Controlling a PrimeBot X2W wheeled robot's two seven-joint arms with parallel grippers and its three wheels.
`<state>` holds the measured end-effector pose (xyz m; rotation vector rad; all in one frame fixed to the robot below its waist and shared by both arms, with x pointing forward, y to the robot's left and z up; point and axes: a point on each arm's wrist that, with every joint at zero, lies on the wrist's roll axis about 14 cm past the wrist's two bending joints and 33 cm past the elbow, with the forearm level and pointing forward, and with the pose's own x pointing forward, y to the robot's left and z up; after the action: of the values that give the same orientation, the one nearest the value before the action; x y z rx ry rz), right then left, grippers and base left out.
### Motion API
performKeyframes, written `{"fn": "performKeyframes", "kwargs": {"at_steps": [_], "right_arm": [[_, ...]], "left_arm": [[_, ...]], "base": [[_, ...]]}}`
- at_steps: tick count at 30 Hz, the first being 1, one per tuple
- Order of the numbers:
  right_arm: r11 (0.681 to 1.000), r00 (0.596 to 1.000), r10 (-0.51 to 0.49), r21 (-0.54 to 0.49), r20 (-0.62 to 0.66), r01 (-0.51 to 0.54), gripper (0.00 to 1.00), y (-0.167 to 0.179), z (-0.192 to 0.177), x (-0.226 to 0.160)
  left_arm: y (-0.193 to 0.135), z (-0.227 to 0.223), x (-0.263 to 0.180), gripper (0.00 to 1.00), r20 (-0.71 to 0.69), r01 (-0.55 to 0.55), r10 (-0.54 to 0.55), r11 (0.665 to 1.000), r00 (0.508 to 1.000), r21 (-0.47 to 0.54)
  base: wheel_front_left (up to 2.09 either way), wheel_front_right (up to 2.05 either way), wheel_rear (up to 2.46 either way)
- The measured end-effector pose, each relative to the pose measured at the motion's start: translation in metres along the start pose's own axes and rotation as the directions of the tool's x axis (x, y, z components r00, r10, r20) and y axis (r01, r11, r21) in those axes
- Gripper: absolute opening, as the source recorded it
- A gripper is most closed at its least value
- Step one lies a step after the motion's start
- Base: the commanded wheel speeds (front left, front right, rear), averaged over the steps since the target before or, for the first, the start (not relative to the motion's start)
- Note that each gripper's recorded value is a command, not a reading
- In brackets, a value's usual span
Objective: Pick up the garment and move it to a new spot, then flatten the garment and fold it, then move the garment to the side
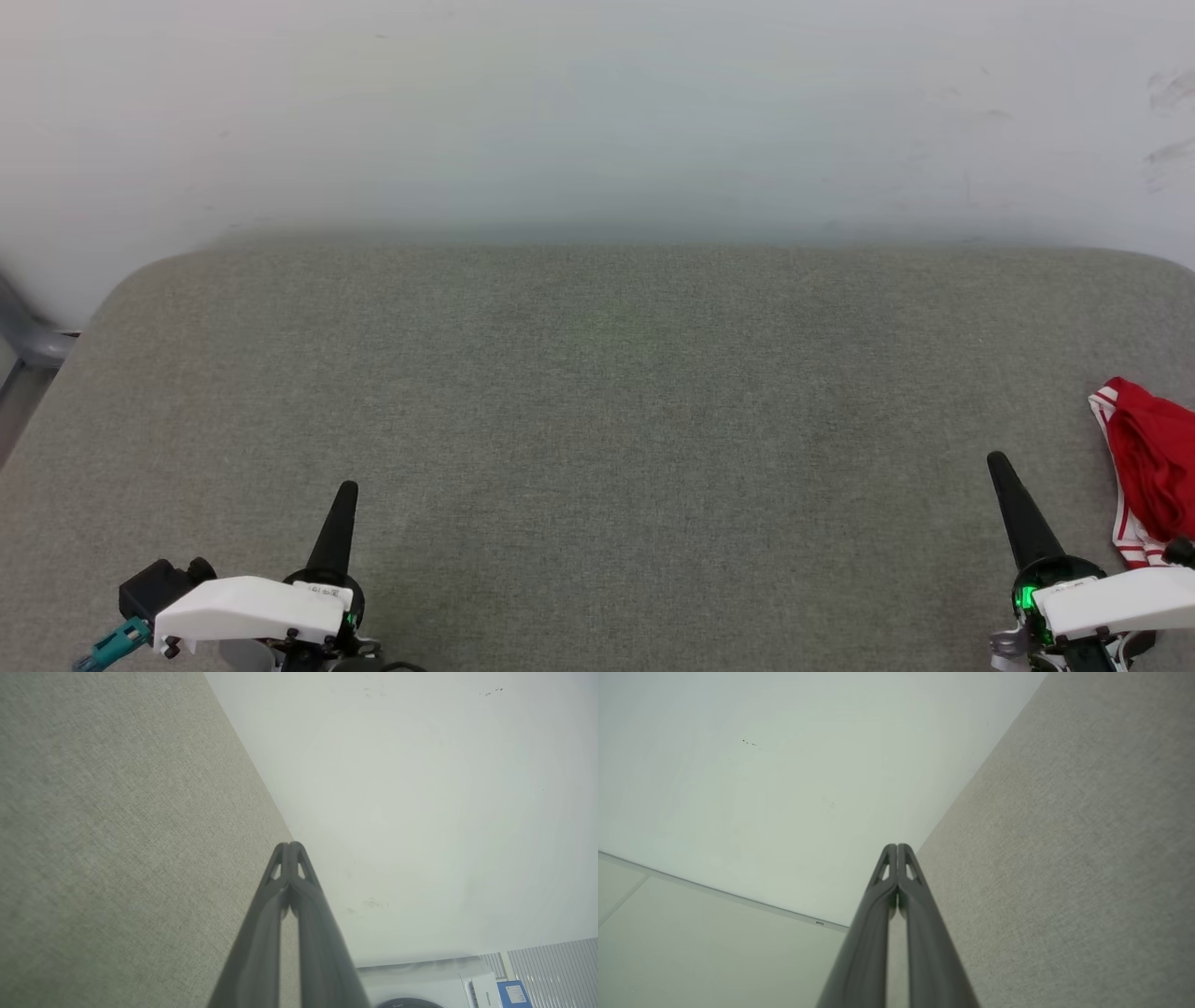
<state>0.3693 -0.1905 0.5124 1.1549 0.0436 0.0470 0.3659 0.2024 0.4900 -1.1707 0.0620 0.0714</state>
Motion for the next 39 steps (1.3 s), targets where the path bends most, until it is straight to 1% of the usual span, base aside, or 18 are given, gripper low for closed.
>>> {"fn": "performKeyframes", "kwargs": {"at_steps": [10, 24, 39], "right_arm": [[0.996, 1.0, -0.001, 0.095, 0.009, 0.0, 0.0, -0.002, 0.001, 0.004], [0.978, 1.0, -0.008, 0.207, 0.023, 0.003, 0.0, -0.005, 0.002, 0.009], [0.946, 0.999, -0.019, 0.325, 0.041, 0.004, 0.0, -0.01, 0.004, 0.014]], "left_arm": [[-0.003, 0.001, 0.005, 0.0, 0.0, 0.012, -0.012, 0.996, 1.0, -0.091], [-0.007, 0.002, 0.01, 0.0, 0.0, 0.033, -0.033, 0.98, 0.999, -0.197], [-0.011, 0.003, 0.016, 0.0, 0.002, 0.055, -0.057, 0.949, 0.998, -0.312]], "base": [[0.0, 0.0, 0.0], [0.0, 0.0, 0.0], [0.0, 0.0, 0.0]]}}
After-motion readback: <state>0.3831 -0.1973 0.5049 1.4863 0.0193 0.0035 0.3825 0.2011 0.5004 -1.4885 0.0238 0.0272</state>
